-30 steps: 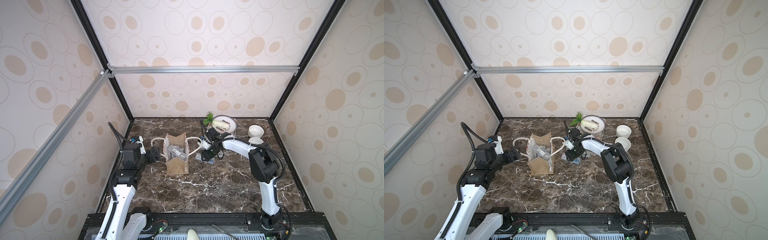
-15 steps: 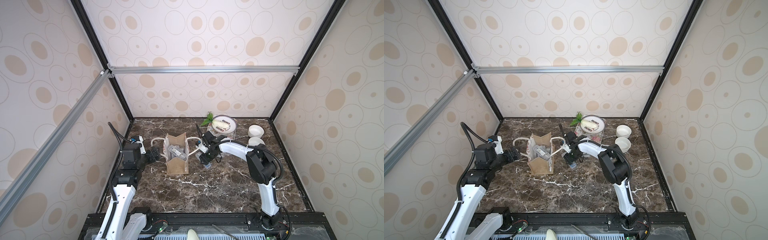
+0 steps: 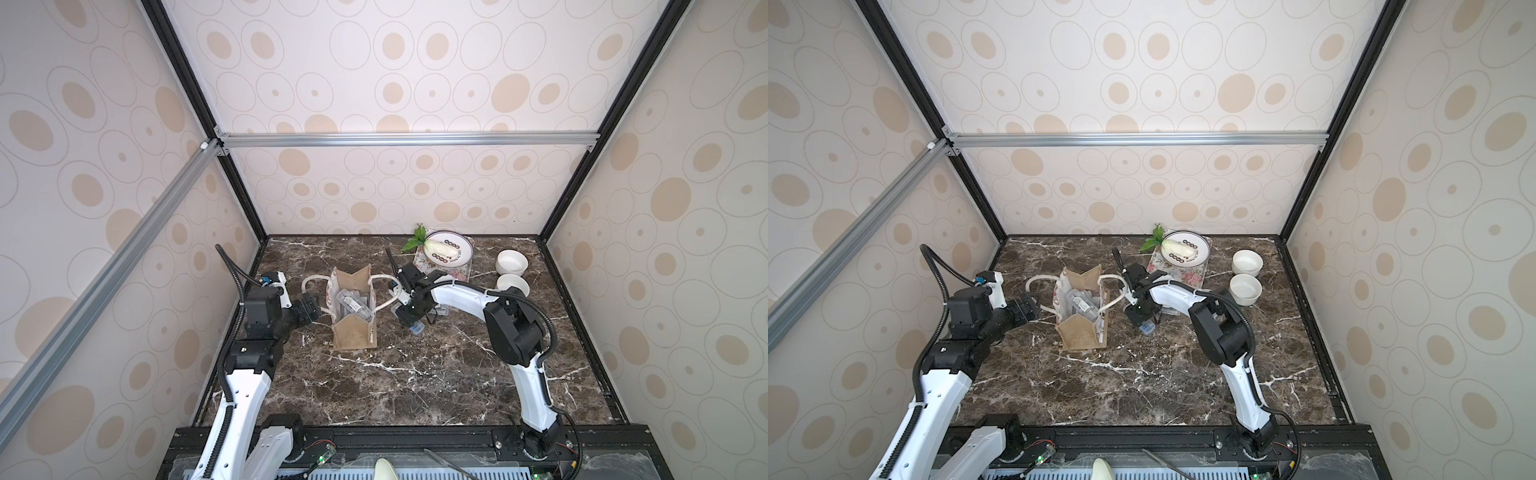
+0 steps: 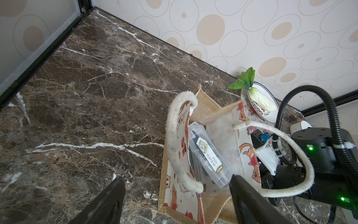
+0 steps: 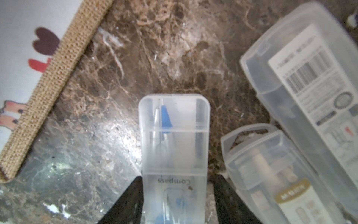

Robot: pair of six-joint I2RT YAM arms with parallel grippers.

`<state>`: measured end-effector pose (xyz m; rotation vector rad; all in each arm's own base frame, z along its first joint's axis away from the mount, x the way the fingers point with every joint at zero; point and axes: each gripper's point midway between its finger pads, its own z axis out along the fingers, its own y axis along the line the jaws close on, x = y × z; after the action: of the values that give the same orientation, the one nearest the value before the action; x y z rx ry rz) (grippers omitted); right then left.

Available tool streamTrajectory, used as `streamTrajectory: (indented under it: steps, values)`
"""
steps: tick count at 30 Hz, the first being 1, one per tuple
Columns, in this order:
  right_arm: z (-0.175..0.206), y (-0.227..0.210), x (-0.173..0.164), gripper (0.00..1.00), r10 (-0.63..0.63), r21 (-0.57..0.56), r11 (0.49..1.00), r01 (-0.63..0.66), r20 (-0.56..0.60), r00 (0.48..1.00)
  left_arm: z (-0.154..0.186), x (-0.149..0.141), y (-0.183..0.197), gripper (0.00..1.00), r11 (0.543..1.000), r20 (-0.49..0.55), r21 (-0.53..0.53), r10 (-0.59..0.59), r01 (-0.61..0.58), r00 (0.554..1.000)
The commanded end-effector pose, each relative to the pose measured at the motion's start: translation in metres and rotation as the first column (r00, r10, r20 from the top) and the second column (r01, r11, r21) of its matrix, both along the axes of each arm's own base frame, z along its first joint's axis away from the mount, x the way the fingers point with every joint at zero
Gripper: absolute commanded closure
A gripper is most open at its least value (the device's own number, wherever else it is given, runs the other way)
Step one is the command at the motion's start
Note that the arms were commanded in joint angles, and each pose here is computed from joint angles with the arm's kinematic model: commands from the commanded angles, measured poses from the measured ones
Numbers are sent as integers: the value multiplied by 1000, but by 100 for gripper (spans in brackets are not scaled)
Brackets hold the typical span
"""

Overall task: Put the compass set into the canvas bag
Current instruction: Pick up the compass set at the center of the board.

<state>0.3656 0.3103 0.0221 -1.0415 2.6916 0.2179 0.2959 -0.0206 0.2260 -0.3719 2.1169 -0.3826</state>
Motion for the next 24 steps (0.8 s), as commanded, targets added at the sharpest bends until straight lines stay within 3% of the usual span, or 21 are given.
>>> streamTrajectory:
  steps: [1, 16, 24]
  values:
    - [-22, -5, -12, 43, 4, -53, 999, -7, -52, 999, 10, 0, 1, 14, 1000, 32, 2, 9, -9, 999]
    - [23, -15, -21, 56, -13, -3, 1000, 13, 27, 1000, 12, 0, 0, 14, 1000, 41, -4, 6, -5, 999]
    - [60, -54, -34, 58, -115, 52, 992, 112, 76, 990, 17, 0, -1, 14, 1000, 54, 1, 1, -1, 999]
